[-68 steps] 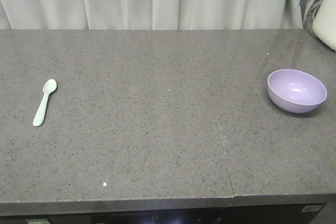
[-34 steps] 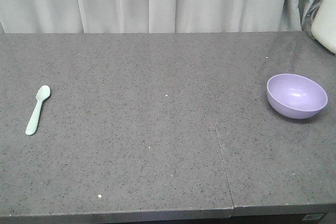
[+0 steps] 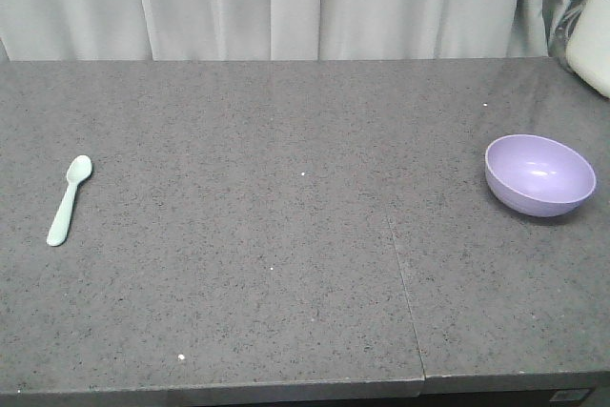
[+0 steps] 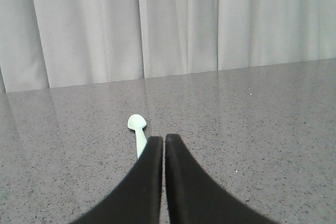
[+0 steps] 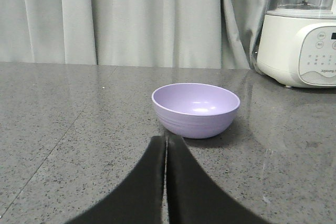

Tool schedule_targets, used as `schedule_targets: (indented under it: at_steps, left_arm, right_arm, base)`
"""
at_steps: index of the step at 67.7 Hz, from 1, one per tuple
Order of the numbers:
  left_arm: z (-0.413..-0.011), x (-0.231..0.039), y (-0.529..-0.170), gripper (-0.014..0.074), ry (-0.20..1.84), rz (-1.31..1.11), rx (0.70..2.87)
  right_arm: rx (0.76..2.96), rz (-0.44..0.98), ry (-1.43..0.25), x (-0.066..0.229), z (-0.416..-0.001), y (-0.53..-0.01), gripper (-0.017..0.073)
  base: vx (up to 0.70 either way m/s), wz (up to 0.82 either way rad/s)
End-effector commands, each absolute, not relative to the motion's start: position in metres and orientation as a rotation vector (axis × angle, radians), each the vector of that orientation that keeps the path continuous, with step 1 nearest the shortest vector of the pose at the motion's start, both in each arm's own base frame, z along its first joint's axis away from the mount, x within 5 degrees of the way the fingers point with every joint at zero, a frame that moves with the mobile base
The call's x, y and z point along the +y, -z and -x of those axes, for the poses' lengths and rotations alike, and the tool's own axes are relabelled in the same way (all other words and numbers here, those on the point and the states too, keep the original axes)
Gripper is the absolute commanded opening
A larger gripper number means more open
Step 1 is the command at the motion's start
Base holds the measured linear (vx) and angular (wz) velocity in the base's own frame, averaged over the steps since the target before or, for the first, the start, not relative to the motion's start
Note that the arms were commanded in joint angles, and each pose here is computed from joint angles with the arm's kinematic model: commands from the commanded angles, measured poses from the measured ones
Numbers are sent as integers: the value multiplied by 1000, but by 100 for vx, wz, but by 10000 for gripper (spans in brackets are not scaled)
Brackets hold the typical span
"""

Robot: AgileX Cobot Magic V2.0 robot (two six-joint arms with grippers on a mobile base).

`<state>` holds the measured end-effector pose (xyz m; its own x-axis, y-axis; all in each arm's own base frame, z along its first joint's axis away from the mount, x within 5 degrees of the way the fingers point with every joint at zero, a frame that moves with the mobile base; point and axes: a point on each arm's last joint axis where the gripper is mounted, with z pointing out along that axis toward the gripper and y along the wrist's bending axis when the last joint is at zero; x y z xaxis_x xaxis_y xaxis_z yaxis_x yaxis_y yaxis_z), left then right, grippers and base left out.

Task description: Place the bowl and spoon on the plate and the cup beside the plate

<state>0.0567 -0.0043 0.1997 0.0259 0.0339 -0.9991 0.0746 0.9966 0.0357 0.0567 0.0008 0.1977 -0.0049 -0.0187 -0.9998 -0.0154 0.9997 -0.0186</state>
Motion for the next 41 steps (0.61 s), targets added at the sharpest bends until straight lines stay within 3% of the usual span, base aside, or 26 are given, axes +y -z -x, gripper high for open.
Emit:
schedule_targets:
  at_steps: [1, 41]
  left_arm:
    - [-54, -4, -216, -6, 47, -74, 1438]
    - [-54, -4, -216, -6, 47, -74, 1438]
  right_arm:
    - [1489, 32, 14, 1, -56, -204, -4]
    - [1489, 32, 14, 1, -56, -204, -4]
  base:
    - [0, 1]
    - [0, 0]
